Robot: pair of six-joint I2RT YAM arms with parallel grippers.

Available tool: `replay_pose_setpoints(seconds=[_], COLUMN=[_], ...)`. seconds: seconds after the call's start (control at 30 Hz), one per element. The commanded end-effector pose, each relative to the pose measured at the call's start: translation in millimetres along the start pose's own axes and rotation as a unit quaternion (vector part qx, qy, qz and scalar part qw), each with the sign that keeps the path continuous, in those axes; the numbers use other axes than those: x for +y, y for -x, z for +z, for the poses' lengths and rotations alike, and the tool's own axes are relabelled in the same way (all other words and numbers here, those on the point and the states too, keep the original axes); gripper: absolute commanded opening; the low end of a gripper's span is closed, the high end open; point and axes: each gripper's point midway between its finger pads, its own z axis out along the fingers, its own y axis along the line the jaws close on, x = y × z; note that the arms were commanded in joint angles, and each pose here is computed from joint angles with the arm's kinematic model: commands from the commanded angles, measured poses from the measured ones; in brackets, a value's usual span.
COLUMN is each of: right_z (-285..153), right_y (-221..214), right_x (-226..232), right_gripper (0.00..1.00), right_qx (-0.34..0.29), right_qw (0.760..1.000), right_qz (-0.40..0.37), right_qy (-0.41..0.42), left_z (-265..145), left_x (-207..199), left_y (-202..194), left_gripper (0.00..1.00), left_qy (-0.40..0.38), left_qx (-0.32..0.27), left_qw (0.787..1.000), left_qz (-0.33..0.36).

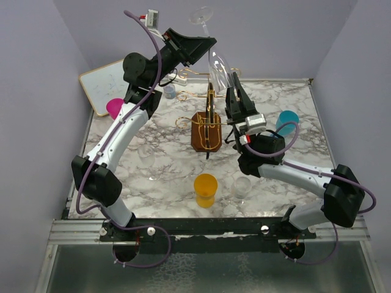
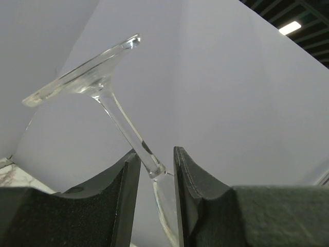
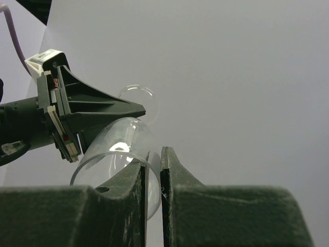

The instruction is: Place the wine glass upside down on the wine glass rack

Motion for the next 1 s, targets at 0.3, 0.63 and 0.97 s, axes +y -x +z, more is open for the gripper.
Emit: replay_pose_setpoints(seconds=[0.3,0.63,0.97], right_z=[-2.8,-13.0,-16.0], right_y=[4.4,-6.4,-1.3], right_x=[2.0,16.8,9.4], right_gripper=[0.12,0.42,0.52], right_qx=[-0.028,-0.018,-0.023], right_qw=[0.999,0.999,0.999], right_qz=[-0.002,-0.024,-0.021], right_qy=[-0.015,0.021,0.012], left_z=[2.1,-4.6,-7.1], left_x=[-55.3,-81.9,-71.0], left_y=[16.2,11.8,15.5], left_gripper=[0.0,0.0,0.0], left_qy=[-0.087,-0.112,-0.089], left_qx=[-0.012,0.029,0.032], left_qw=[0.996,0.991,0.992], left_qz=[0.028,0.063,0.089])
